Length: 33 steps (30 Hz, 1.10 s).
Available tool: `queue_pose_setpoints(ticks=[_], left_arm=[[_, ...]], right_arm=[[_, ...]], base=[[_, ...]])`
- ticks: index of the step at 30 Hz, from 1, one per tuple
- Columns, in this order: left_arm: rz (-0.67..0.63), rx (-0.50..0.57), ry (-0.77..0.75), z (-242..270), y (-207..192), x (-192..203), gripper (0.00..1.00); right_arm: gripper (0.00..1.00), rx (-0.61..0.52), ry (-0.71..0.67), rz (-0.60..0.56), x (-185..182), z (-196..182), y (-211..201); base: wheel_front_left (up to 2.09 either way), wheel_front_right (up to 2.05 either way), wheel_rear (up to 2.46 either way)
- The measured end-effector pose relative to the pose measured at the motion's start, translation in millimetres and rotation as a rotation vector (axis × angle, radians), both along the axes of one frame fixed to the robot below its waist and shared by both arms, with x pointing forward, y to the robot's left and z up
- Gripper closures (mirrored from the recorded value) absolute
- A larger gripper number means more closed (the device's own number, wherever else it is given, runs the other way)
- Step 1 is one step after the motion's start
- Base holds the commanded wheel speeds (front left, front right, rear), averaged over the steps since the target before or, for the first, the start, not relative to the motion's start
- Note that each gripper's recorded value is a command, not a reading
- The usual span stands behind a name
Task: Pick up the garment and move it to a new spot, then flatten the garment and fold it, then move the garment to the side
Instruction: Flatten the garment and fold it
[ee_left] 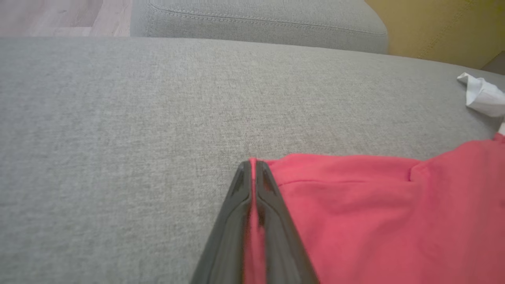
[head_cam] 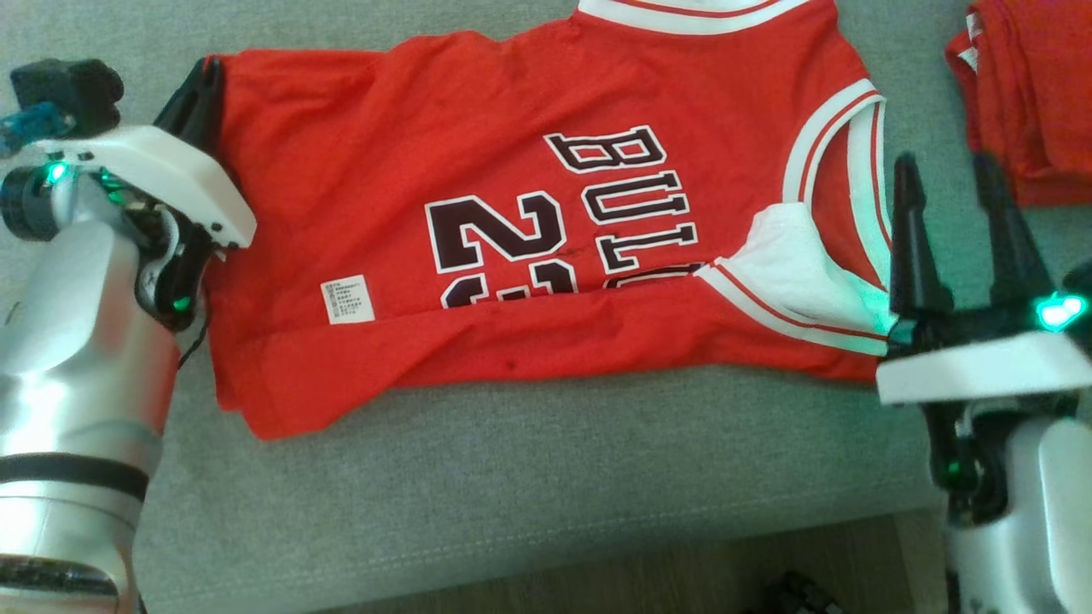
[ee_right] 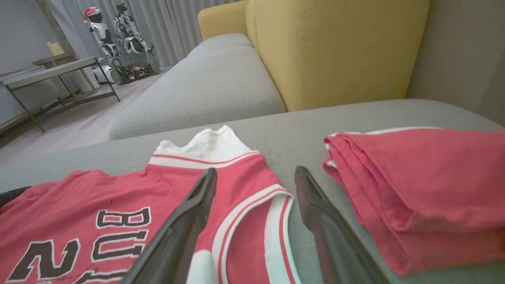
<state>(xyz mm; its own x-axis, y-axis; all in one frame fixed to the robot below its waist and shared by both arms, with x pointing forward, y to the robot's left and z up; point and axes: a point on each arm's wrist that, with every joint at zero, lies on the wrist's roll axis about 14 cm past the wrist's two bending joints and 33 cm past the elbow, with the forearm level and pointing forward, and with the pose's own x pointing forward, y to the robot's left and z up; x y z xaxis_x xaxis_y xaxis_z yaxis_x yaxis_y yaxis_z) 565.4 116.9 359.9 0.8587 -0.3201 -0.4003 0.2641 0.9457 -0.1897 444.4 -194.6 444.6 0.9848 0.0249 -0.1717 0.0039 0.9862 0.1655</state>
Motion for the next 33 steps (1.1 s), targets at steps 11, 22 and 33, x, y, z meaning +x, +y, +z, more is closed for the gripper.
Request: queue_pose_setpoints(ticks=[11,22,33], left_arm=[[0.032,-0.02,-0.085,16.1,4.4,1.3,1.0],[0.048,-0.044,-0.141,34.2,0.3,12.1,1.0],[0.058,-0.042,-0.116,24.0,7.5,4.3,1.0]], right_arm=[[0.0,-0.021,-0.033,0.043,95.0,31.2,-10.1],[0.0,-0.081,0.273,0.198,176.8,-32.1,29.6],[0.0,-0.176,0.491,0.29,196.9,-83.9,57.8]], base=[[0.0,0.0,0.0],[0.0,0.0,0.0],[0.0,0.0,0.0]])
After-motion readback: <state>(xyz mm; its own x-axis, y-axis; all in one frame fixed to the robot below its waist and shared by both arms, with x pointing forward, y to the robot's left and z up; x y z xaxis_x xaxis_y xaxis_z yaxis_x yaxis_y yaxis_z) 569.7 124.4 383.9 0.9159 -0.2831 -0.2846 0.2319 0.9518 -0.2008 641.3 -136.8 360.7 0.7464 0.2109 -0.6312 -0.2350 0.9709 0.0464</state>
